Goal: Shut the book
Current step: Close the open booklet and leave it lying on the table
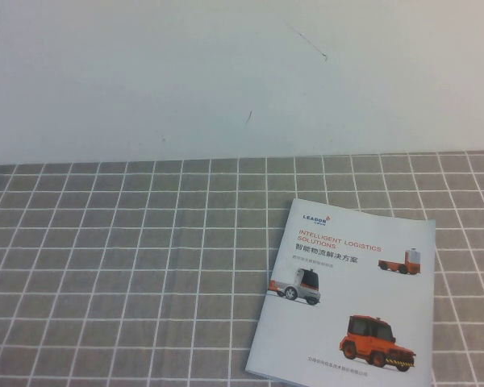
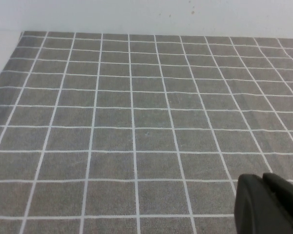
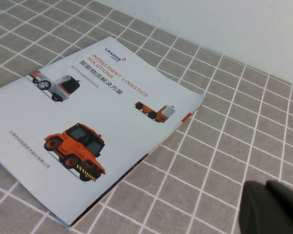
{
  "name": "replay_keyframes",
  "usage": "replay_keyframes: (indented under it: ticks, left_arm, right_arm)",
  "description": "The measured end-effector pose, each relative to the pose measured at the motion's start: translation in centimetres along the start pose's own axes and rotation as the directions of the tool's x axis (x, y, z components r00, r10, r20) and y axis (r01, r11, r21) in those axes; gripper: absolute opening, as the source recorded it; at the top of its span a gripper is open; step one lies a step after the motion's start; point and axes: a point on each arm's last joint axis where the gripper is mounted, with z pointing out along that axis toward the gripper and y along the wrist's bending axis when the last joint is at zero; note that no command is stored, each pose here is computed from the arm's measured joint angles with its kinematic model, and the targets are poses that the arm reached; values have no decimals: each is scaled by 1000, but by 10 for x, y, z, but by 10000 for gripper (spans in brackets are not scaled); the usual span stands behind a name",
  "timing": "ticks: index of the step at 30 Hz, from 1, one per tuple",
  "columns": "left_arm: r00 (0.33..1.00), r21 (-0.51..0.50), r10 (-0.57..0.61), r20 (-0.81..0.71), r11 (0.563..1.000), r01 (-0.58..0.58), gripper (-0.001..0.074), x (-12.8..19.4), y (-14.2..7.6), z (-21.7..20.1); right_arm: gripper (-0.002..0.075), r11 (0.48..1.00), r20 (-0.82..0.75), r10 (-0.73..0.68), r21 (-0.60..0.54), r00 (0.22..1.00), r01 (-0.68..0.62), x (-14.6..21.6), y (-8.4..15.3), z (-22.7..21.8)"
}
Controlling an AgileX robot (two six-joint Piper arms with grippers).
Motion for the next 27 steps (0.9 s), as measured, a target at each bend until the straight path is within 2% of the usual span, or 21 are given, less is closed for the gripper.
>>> replay_keyframes:
  ticks: [27]
  left_arm:
    - [1000,-6,7,-3,1000,-7,-4,0,1,0]
  right_arm:
    - [-3,1000,0,0,0,1000,0,0,0,0]
